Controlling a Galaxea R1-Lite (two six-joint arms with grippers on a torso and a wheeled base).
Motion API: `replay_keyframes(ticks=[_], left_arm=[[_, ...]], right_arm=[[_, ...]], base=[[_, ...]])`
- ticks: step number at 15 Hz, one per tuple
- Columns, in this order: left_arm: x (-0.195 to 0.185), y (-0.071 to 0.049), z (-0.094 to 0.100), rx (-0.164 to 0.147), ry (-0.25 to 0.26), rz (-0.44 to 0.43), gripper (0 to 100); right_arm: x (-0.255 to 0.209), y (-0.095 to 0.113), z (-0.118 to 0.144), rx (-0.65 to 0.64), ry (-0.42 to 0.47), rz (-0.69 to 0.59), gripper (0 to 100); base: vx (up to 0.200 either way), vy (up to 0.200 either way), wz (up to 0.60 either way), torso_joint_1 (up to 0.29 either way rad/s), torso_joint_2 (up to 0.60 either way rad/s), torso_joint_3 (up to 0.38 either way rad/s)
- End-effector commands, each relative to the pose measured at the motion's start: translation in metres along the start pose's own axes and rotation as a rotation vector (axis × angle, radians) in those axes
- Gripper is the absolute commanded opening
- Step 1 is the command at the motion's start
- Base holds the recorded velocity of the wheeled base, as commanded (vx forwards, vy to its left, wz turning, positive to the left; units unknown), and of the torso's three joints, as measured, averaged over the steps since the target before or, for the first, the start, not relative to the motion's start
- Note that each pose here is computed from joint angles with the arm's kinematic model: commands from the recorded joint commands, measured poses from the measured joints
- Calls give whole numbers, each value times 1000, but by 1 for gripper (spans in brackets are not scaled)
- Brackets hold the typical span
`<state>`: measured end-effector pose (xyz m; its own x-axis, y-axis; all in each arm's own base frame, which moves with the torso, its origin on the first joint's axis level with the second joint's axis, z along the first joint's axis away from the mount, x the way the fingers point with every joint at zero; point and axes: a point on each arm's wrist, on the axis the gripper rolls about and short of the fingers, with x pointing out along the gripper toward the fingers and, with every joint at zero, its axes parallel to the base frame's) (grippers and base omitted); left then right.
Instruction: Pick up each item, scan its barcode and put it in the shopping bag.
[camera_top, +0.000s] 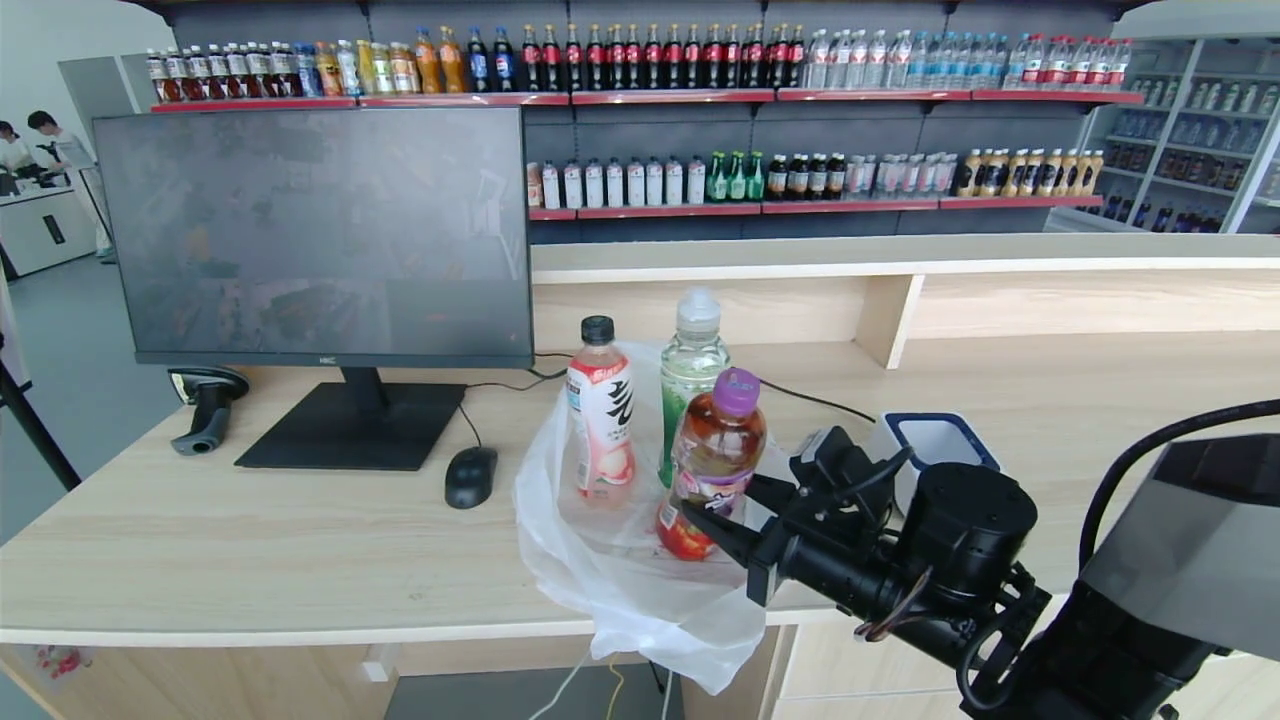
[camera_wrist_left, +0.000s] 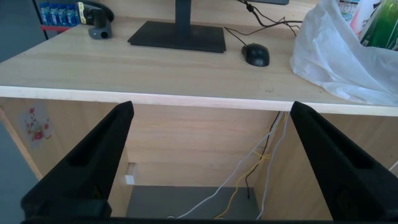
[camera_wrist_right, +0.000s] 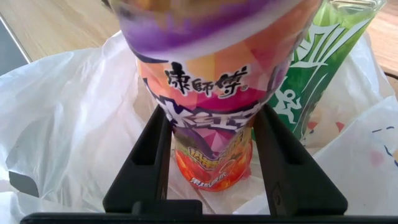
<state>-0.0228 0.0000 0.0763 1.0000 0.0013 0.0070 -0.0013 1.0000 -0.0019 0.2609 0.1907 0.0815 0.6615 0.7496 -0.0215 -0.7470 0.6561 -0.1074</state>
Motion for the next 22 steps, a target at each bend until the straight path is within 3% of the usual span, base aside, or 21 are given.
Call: replay_keyframes(ticks=[1,22], left_arm=[[0,0,0,-1,-1,0,100],[0,0,0,-1,-1,0,100]], right_arm=[[4,-1,-2,1,-1,1,0],[11,-2,-7,1,1,1,0]], base=[[0,0,0,0,0,0],[0,0,0,0,0,0]])
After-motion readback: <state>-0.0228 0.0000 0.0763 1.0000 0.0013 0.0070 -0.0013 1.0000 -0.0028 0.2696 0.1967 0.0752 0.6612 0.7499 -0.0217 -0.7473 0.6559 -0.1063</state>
